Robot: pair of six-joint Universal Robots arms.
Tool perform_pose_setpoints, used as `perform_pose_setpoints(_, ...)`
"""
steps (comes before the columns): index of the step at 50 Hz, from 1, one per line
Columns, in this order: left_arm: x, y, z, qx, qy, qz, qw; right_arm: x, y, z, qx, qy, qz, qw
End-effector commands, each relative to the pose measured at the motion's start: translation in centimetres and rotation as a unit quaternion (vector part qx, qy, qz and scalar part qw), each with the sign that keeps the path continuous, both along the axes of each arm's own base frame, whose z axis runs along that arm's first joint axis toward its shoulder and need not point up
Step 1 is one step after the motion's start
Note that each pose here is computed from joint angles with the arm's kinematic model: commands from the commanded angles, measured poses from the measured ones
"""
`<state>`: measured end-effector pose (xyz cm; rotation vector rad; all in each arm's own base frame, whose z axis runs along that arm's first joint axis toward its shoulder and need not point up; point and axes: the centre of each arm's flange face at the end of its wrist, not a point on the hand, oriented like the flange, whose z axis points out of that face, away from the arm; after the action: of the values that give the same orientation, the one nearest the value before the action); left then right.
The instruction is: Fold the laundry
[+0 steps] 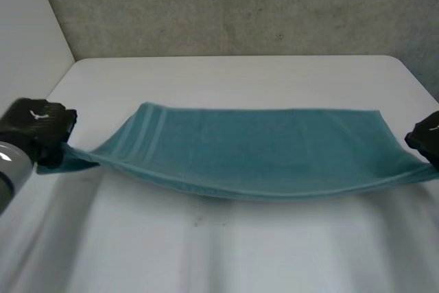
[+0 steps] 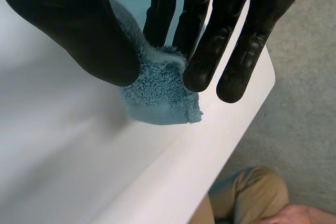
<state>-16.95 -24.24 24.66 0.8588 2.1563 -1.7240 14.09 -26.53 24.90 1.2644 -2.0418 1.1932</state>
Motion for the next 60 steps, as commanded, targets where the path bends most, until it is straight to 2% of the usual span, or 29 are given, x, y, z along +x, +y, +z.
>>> perform_pose_setpoints(1,-0.1,0.5,0.9,-0.009,0.013,-0.033,0.999,0.2,0.9,0.1,-0.008,0.003,0.012,1.000)
perform_pose_setpoints(7,-0.9,-1.2,-4.5,0.083,0.003,-0.044,0.996,0.5,-0.5,-3.4,0.026,0.000,0.022,0.999)
perform_pose_setpoints(14,-1.8,-5.3,-7.8,0.106,0.002,-0.050,0.993,1.5,-4.8,-6.2,0.012,0.024,0.008,1.000)
perform_pose_setpoints(19,-3.3,-9.7,-5.7,0.030,0.006,-0.056,0.998,4.5,-8.1,-2.9,-0.092,0.026,0.010,0.995)
perform_pose_setpoints(20,-3.8,-11.2,-3.8,-0.013,0.010,-0.050,0.999,5.4,-9.4,-0.2,-0.151,0.010,0.005,0.988)
perform_pose_setpoints(21,-4.2,-12.7,-1.1,-0.069,0.017,-0.041,0.997,5.4,-9.4,-0.2,-0.152,0.010,0.005,0.988)
perform_pose_setpoints(22,-4.2,-12.7,-1.0,-0.070,0.017,-0.041,0.997,6.0,-10.6,3.1,-0.218,-0.015,-0.002,0.976)
perform_pose_setpoints(23,-4.5,-14.0,2.3,-0.136,0.029,-0.031,0.990,6.6,-11.6,7.3,-0.297,-0.047,-0.006,0.954)
perform_pose_setpoints(24,-4.9,-14.9,5.8,-0.209,0.045,-0.026,0.976,6.6,-11.6,7.3,-0.298,-0.048,-0.006,0.953)
perform_pose_setpoints(25,-4.9,-14.9,5.8,-0.210,0.045,-0.026,0.976,6.8,-12.2,11.2,-0.370,-0.081,-0.009,0.925)
perform_pose_setpoints(26,-5.0,-15.3,9.8,-0.290,0.067,-0.021,0.955,6.9,-12.4,14.3,-0.430,-0.114,-0.010,0.896)
perform_pose_setpoints(27,-5.0,-15.1,13.5,-0.365,0.093,-0.022,0.926,6.9,-12.4,14.3,-0.430,-0.115,-0.010,0.895)
perform_pose_setpoints(28,-5.0,-15.1,13.6,-0.365,0.094,-0.022,0.926,6.8,-12.5,16.9,-0.483,-0.148,-0.011,0.863)
perform_pose_setpoints(29,-4.9,-14.4,16.9,-0.434,0.121,-0.025,0.893,6.6,-12.3,18.8,-0.523,-0.174,-0.009,0.834)
perform_pose_setpoints(30,-4.6,-14.0,19.0,-0.478,0.138,-0.025,0.867,6.6,-12.3,18.8,-0.524,-0.174,-0.009,0.834)
perform_pose_setpoints(31,-4.6,-14.0,19.1,-0.479,0.138,-0.025,0.867,6.3,-11.5,20.7,-0.555,-0.193,-0.007,0.809)
perform_pose_setpoints(32,-4.4,-13.5,20.4,-0.507,0.152,-0.026,0.848,6.3,-10.4,21.8,-0.569,-0.201,-0.001,0.798)
perform_pose_setpoints(35,-4.4,-13.4,20.3,-0.504,0.156,-0.027,0.849,6.4,-9.7,21.7,-0.563,-0.200,0.003,0.802)
perform_pose_setpoints(36,-4.4,-13.4,20.3,-0.504,0.156,-0.027,0.849,6.4,-9.4,20.8,-0.549,-0.196,0.007,0.813)
perform_pose_setpoints(38,-4.5,-13.8,18.1,-0.465,0.155,-0.028,0.871,6.5,-9.4,19.7,-0.534,-0.194,0.011,0.823)
perform_pose_setpoints(39,-4.5,-13.8,18.1,-0.465,0.155,-0.028,0.871,6.5,-9.6,18.2,-0.515,-0.191,0.015,0.836)
perform_pose_setpoints(40,-4.4,-14.0,16.6,-0.442,0.155,-0.028,0.883,6.6,-9.8,16.7,-0.496,-0.186,0.018,0.848)
perform_pose_setpoints(41,-4.1,-14.3,15.3,-0.423,0.155,-0.025,0.893,6.6,-9.8,16.7,-0.496,-0.186,0.018,0.848)
perform_pose_setpoints(44,-4.1,-14.4,13.9,-0.404,0.156,-0.024,0.901,6.6,-10.0,13.8,-0.458,-0.181,0.022,0.870)
perform_pose_setpoints(47,-4.0,-14.4,9.1,-0.341,0.157,-0.022,0.927,6.8,-9.8,11.3,-0.424,-0.176,0.028,0.888)
perform_pose_setpoints(49,-4.0,-14.4,7.5,-0.321,0.156,-0.023,0.934,7.0,-9.7,8.6,-0.388,-0.171,0.032,0.905)
perform_pose_setpoints(53,-4.2,-14.4,1.8,-0.262,0.147,-0.024,0.954,6.9,-9.7,5.6,-0.349,-0.165,0.032,0.922)
perform_pose_setpoints(55,-4.3,-14.1,-0.1,-0.244,0.143,-0.024,0.959,7.2,-10.4,0.7,-0.294,-0.158,0.032,0.942)
perform_pose_setpoints(60,-4.7,-13.1,-5.4,-0.189,0.134,-0.028,0.972,7.2,-10.6,-4.9,-0.223,-0.151,0.022,0.963)
